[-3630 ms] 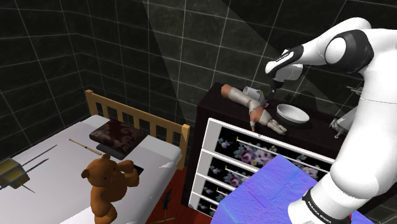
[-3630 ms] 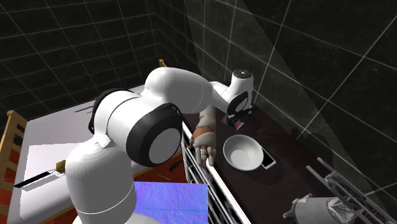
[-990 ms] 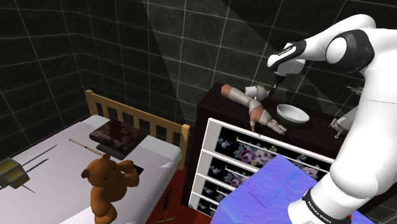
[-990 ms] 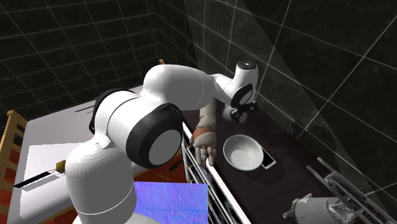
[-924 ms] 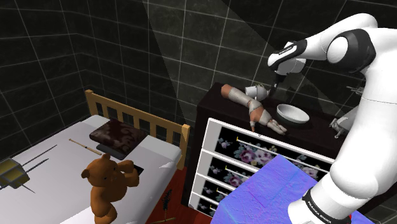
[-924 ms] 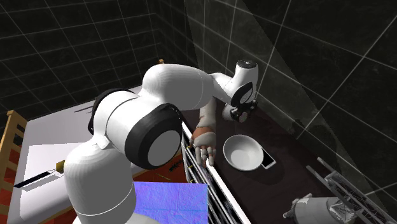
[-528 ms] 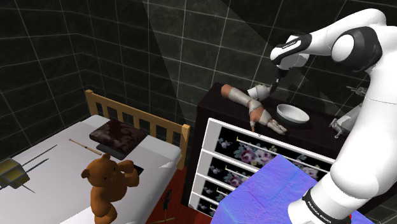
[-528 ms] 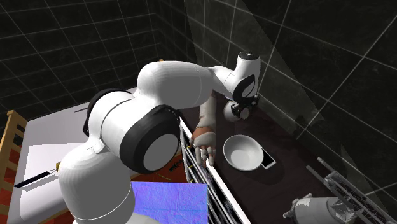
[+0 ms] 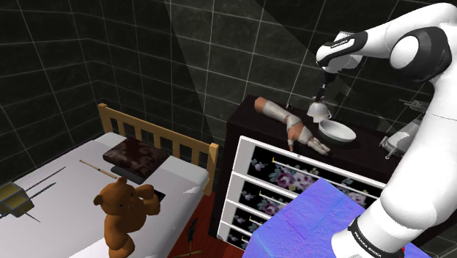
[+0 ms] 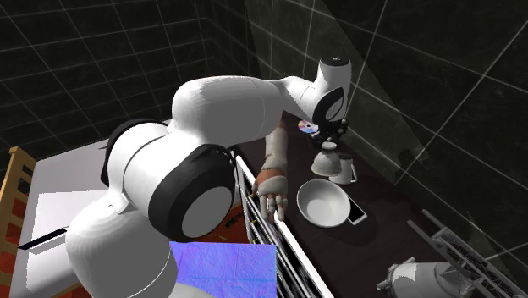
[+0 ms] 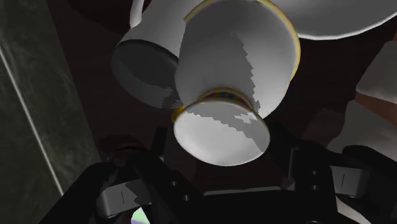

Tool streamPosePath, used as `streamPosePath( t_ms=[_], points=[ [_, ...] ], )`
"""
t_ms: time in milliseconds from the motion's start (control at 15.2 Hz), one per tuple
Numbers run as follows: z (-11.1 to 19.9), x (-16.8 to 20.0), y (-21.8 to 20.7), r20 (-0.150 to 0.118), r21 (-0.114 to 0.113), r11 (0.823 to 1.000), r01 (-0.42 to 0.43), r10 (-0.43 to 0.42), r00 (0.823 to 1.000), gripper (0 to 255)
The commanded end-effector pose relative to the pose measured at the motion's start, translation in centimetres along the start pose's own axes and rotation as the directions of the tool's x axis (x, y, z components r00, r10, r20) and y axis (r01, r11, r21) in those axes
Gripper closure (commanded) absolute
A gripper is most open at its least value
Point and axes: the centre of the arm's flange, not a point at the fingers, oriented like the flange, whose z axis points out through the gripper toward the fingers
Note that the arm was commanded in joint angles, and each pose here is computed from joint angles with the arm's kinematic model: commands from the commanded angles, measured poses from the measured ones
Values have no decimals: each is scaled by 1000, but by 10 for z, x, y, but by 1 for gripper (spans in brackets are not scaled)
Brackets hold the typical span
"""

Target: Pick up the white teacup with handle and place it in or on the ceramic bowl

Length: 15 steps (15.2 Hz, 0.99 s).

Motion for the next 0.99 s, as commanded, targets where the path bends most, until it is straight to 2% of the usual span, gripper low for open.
streamPosePath(
  t_ms=[0,924],
  points=[
    [-2,-18,-6,0,-1,1000,0,0,1000,255],
    [-7,-186,-83,0,-1,1000,0,0,1000,255]
  ],
)
